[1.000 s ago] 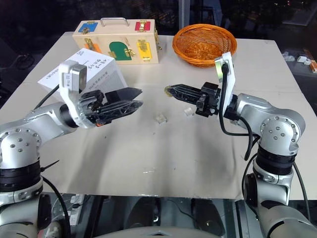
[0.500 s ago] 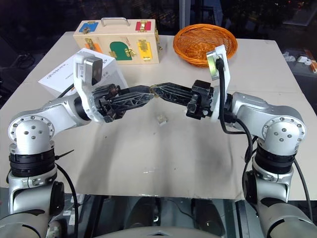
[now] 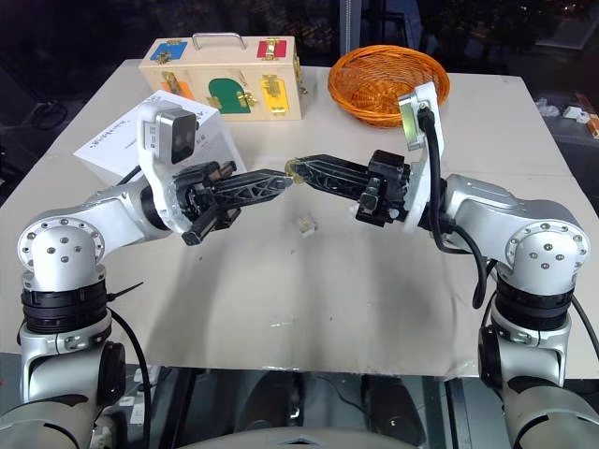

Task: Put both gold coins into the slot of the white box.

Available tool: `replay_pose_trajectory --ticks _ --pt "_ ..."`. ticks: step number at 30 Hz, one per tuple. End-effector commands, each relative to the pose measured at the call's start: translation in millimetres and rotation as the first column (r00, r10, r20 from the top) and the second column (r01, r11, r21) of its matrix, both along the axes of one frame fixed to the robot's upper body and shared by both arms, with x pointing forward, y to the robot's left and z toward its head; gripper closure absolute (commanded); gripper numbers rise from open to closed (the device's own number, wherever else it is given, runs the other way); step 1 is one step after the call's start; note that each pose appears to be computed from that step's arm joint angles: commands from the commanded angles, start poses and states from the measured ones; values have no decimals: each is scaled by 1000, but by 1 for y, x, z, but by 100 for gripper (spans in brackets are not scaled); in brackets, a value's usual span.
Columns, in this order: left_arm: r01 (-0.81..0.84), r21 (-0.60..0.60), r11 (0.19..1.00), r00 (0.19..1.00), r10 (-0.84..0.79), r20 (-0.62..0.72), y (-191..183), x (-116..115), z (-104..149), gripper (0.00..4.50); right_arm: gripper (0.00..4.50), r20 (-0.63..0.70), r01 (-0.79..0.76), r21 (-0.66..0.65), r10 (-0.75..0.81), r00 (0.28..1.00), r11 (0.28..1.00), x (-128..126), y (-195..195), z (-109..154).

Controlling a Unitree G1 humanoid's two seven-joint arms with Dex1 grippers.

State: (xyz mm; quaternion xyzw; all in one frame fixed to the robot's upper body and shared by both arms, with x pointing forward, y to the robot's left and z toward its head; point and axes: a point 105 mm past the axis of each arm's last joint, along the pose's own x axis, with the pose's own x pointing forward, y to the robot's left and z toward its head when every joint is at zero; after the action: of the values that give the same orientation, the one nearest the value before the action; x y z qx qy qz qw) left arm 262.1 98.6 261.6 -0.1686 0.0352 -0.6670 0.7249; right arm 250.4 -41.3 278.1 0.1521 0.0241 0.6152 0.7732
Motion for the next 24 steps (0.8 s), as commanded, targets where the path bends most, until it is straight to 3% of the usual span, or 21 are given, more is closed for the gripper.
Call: replay_pose_trajectory --ticks 1,15,16,18,22,24 --pt "-3 -41 999 999 4 40 4 -3 13 449 450 8 -91 -8 91 996 996 -19 9 -1" --pt "-7 -71 997 1000 9 23 14 -5 13 449 450 18 -57 29 57 998 998 -14 7 1" --pt "-7 -72 997 1000 9 23 15 -6 13 450 388 22 -55 31 55 998 998 -14 7 1" --pt "-11 -76 997 1000 13 25 19 -6 14 450 325 46 -38 19 37 998 999 -13 5 1" --pt "-20 -73 997 999 22 24 28 -8 14 450 137 71 -7 -5 8 997 1000 -10 2 1" --pt "-29 -67 997 999 31 24 32 -8 14 450 137 90 15 -16 -13 996 1000 -7 1 1"
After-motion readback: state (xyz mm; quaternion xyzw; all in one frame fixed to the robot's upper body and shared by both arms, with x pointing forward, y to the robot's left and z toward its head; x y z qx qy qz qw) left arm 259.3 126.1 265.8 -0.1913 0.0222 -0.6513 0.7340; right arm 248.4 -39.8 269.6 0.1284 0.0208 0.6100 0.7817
